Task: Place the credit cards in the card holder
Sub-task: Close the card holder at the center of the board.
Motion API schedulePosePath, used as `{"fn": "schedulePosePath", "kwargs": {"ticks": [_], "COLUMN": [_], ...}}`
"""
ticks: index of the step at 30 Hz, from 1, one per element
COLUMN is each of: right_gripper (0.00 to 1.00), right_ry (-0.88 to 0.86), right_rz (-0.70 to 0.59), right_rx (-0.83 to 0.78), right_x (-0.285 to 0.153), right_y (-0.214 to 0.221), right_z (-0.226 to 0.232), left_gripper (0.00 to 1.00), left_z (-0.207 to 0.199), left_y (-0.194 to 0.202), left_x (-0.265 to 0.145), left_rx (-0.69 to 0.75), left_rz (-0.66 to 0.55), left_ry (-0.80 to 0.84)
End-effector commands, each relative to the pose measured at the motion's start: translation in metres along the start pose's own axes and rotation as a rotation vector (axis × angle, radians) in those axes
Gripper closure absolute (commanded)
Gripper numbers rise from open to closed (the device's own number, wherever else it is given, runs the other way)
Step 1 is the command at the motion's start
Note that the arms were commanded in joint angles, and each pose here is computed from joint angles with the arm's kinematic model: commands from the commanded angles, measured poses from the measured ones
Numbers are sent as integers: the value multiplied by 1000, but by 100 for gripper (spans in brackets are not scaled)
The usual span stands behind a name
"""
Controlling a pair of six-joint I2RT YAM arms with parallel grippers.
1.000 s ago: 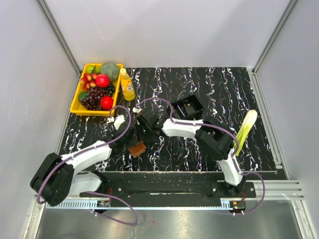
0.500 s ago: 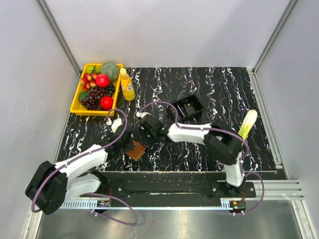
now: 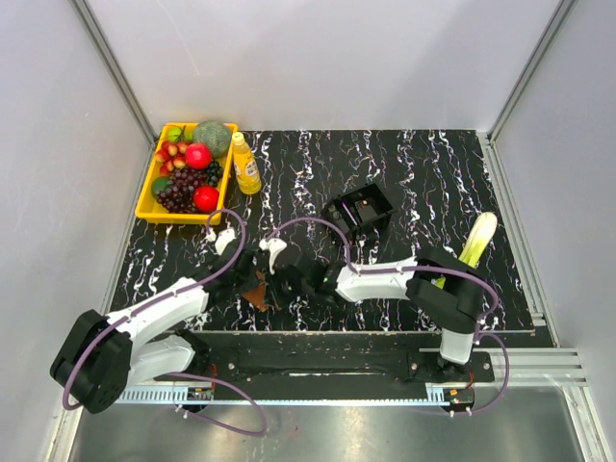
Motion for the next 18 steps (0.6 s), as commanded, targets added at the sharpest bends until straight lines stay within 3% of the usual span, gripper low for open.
{"fn": "schedulePosePath", "kwargs": {"ticks": [1, 18], "right_gripper": [100, 100], "right_ry": [-60, -130], "right_rz": [-76, -85], "right_rx": [-27, 8], "right_x": [7, 42], "right_y": [-4, -5], "right_z": [16, 22], "left_gripper": [100, 100], "left_z": [1, 1], "left_y": [2, 5], "left_x": [-3, 1], "left_rx": [-13, -33], "left_rz": [56, 82], "left_ry": [0, 40]}}
Point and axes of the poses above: each gripper's point midway between its finger pads, its own x axis out along the fingers, its own z axis along the line the jaws close on, y = z × x, the point moved 7 cm from there along -x, back along the fingers, and after that the axes turned 14 degrees about -x, right-handed, at the moved point
